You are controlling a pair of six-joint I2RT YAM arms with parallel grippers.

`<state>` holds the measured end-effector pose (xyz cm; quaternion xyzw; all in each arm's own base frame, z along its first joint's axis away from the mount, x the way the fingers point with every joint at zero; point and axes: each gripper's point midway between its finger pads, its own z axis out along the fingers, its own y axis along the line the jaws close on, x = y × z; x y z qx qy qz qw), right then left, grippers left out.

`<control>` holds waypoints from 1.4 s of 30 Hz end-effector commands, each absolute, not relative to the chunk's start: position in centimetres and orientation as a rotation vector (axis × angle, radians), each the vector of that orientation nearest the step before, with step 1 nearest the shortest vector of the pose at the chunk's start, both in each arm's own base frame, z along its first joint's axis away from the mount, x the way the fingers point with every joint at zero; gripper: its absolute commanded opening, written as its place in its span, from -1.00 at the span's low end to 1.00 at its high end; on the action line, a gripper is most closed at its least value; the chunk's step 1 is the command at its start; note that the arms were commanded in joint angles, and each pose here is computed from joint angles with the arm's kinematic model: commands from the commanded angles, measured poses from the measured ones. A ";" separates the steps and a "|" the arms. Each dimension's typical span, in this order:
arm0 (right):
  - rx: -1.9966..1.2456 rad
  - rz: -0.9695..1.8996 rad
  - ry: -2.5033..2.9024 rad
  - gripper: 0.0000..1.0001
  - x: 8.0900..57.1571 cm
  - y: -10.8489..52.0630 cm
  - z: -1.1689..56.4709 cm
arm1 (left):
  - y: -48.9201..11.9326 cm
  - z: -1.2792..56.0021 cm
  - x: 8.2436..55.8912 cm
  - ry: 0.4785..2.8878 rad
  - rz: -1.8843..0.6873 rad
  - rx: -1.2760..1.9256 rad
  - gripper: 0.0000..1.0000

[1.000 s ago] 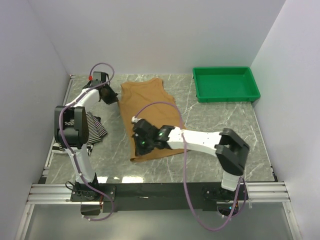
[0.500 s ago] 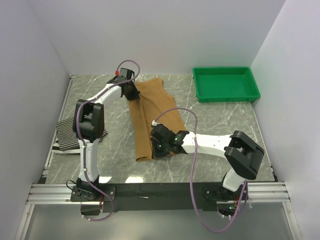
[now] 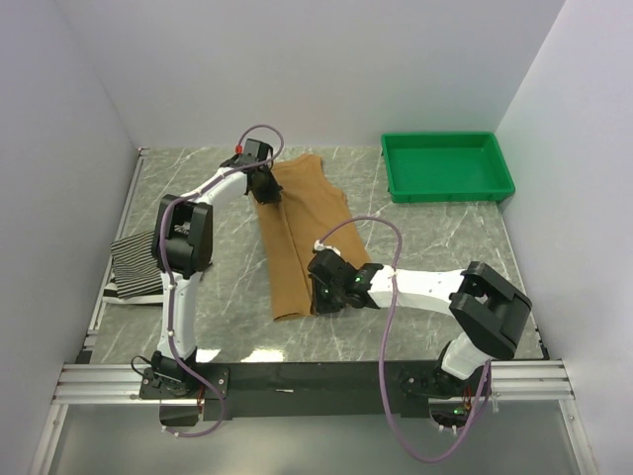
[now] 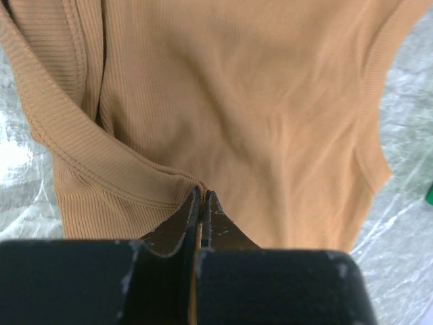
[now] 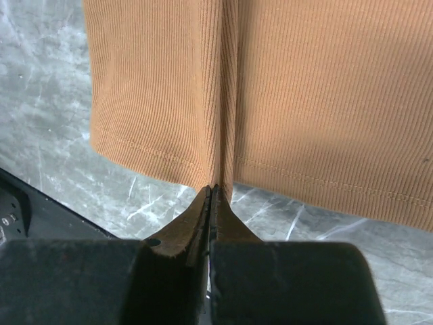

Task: Fold and stack the tank tops
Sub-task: Fold the tank top

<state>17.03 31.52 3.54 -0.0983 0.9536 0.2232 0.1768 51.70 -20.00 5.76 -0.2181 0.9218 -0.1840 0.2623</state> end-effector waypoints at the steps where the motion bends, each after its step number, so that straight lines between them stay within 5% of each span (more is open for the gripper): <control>1: -0.230 0.645 2.670 -1.00 17.5 31.4 4.0 | -20.6 7.7 53.6 2.418 -0.513 -0.554 -0.99; 14: -0.147 0.603 2.652 -1.00 18.2 30.0 4.0 | -21.9 6.6 53.9 2.432 -0.536 -0.498 -0.95; 17: -0.137 0.596 2.648 -0.96 18.1 29.7 4.1 | -22.5 6.0 53.9 2.443 -0.547 -0.477 -0.84; 24: -0.107 0.509 2.587 -0.37 19.3 28.5 6.0 | -22.9 6.3 54.0 2.431 -0.562 -0.455 -0.25; 32: -0.217 0.468 2.461 -0.29 21.1 30.8 10.8 | -22.2 11.5 55.1 2.288 -0.606 -0.444 0.02; 36: -0.325 0.463 2.477 -0.34 21.5 33.5 9.9 | -20.1 13.7 54.8 2.240 -0.570 -0.517 -0.01; 42: -0.441 0.425 2.536 -0.42 21.5 35.4 6.3 | -18.1 12.6 52.8 2.264 -0.498 -0.604 -0.43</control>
